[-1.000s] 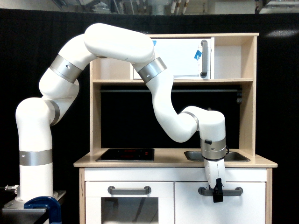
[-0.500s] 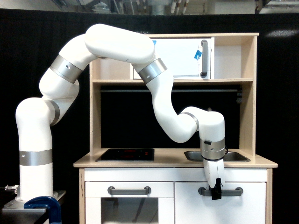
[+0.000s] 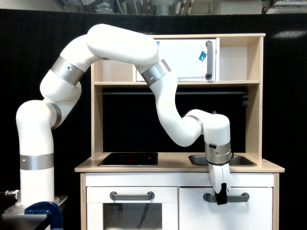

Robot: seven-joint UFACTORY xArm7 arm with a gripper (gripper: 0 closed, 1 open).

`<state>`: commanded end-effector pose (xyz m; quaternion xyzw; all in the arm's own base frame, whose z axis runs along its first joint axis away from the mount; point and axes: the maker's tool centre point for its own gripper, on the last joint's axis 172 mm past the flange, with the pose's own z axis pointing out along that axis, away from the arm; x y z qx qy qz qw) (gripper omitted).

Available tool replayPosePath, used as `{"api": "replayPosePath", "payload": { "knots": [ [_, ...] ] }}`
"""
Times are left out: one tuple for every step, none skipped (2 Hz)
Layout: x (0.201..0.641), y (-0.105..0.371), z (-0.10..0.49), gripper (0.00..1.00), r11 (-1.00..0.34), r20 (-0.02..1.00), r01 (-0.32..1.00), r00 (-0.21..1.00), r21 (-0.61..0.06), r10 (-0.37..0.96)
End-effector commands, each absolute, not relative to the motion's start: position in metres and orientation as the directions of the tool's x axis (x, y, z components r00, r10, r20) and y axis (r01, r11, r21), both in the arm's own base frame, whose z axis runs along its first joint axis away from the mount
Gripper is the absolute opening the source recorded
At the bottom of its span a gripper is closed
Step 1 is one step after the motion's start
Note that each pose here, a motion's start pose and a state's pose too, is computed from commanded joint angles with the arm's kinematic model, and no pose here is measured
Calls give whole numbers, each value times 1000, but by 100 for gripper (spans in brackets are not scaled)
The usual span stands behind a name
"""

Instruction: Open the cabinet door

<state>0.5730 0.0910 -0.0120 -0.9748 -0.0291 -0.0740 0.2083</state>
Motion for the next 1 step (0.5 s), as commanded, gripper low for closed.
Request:
{"api": "replayPosePath", "payload": {
  "knots": [
    [573,76,-5,0,-912,156,88,987,-402,26]
  ]
}}
